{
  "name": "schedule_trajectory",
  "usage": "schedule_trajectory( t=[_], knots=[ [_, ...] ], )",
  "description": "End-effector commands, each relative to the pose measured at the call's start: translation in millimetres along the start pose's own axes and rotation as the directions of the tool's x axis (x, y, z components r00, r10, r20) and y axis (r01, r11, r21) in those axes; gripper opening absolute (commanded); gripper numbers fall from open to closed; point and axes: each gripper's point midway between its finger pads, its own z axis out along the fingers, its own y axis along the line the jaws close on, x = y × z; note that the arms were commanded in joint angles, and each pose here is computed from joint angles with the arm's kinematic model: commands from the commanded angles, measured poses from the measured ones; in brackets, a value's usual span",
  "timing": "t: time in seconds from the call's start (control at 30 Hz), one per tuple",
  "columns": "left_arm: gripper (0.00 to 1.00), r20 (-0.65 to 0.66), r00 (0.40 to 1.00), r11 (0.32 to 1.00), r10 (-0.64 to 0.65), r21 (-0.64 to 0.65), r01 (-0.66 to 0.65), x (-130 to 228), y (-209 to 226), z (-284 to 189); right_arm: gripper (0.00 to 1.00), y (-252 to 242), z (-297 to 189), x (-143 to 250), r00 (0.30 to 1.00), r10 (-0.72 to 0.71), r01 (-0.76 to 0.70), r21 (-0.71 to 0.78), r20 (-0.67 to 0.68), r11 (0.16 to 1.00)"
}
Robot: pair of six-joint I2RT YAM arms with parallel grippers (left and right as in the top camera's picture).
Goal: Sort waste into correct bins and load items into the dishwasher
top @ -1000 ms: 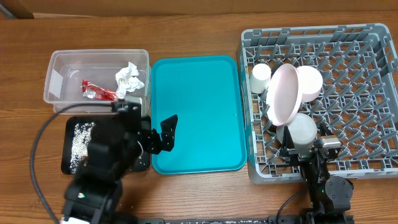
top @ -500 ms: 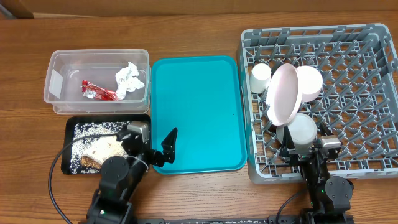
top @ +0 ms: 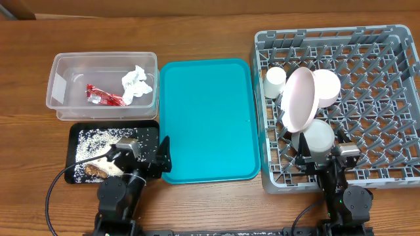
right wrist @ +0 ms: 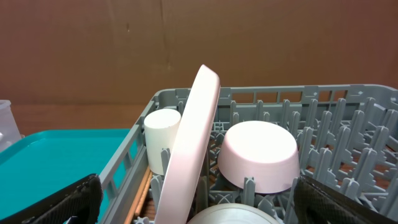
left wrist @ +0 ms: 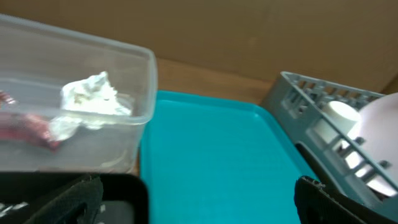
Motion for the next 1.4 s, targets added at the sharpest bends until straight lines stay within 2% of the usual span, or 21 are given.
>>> schedule_trajectory(
  t=[0.0,0.17,0.4,0.5,0.6,0.73,0.8,0.9,1.37],
  knots=[
    [1.0,0.012,1.0,0.999,-0.015,-0.038,0.015,-0.2,9.7,-3.4,1.0,2.7,0.1,1.1,1.0,-0.005,0.005,-0.013,0.007,1.0],
    [1.0,0.005,1.0,0.997,0.003,-0.08,-0.003,2.4,19.9,-7.7,1.0,2.7,0.1,1.1,1.0,-0.005,0.005,-0.013,0.007,1.0],
    [1.0,0.002,0.992,0.989,0.124,-0.085,-0.124,10.6,22.9,-11.7,1.0,2.7,0.1,1.1,1.0,-0.004,0.004,-0.013,0.007,1.0],
    [1.0,0.048,0.979,0.977,0.2,-0.086,-0.196,1.5,20.9,-13.5,1.0,2.7,0.1,1.1,1.0,-0.005,0.005,-0.013,0.007,1.0],
    [1.0,0.064,0.95,0.95,0.304,-0.092,-0.298,-3.6,19.2,-15.3,1.0,2.7,0.1,1.1,1.0,-0.004,0.004,-0.013,0.007,1.0],
    [1.0,0.046,0.886,0.88,0.462,-0.151,-0.451,-7.4,26.7,-17.1,1.0,2.7,0.1,1.1,1.0,-0.004,0.004,-0.013,0.007,1.0],
    [1.0,0.028,0.881,0.862,0.473,-0.222,-0.456,-10.1,38.8,-19.2,1.0,2.7,0.1,1.1,1.0,-0.004,0.004,-0.013,0.007,1.0],
    [1.0,0.03,0.88,0.854,0.474,-0.261,-0.45,-13.7,44.2,-21.2,1.0,2.7,0.1,1.1,1.0,-0.005,0.005,-0.013,0.007,1.0],
    [1.0,0.061,0.878,0.864,0.474,-0.227,-0.45,-13.8,27.1,-19.2,1.0,2.7,0.1,1.1,1.0,-0.004,0.004,-0.013,0.007,1.0]
  ],
)
